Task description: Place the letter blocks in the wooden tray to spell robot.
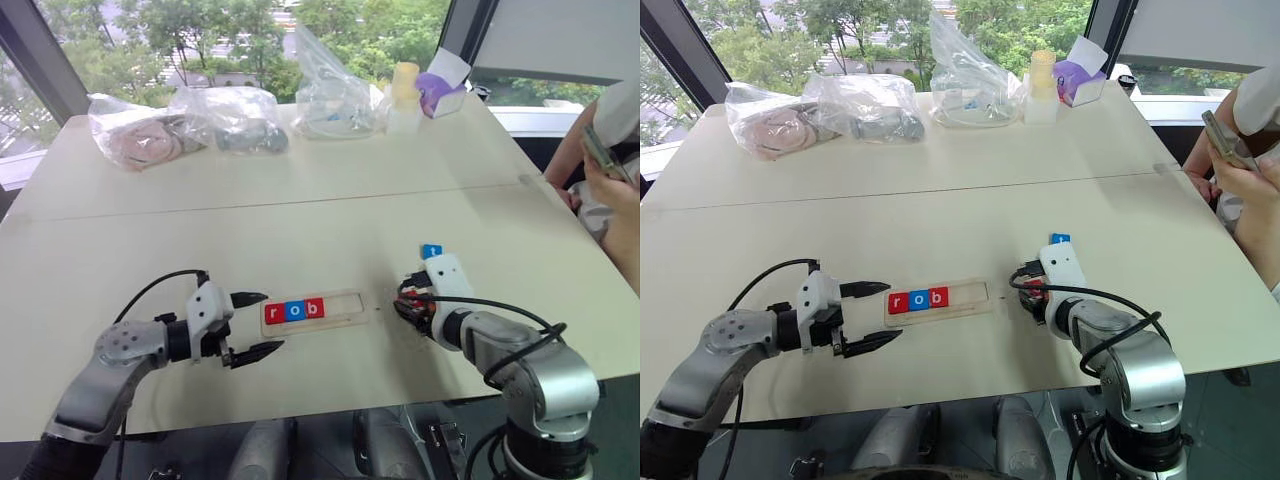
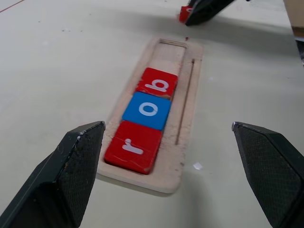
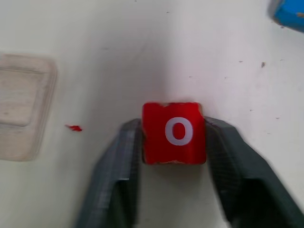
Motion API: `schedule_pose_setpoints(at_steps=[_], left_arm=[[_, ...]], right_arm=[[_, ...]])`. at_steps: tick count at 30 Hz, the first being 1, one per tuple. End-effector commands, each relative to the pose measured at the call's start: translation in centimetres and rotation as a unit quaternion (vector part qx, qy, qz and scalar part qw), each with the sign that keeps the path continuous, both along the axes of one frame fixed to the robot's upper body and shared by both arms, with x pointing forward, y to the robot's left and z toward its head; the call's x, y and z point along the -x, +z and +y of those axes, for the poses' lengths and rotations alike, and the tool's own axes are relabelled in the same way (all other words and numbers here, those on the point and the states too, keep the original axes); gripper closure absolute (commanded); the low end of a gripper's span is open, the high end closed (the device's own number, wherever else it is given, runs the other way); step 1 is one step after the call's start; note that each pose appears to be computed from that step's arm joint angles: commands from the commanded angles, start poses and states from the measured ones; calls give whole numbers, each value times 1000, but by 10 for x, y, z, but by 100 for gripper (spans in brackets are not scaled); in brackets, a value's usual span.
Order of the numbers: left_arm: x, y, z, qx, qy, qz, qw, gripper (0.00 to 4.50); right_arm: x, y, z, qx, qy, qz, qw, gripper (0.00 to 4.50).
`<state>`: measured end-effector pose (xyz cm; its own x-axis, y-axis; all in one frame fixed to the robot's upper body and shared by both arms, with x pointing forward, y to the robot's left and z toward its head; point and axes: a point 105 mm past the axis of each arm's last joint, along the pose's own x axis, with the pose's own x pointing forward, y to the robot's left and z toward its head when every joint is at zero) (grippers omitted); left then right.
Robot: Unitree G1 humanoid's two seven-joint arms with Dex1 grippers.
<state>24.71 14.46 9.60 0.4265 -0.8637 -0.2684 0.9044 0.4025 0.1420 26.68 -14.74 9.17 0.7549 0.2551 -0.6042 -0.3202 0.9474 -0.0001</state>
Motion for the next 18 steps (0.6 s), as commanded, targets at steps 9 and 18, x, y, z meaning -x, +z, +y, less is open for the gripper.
schedule_pose_setpoints(at_steps=[9,18], left_arm=[[-5,9,-6,4,-10,-23,1000,0],[-6,11,-5,5,1,-30,1000,0]], right_arm=[[-12,42,-19,134,391,-86,907,6],[-37,22,-36,192,551,-76,809,6]])
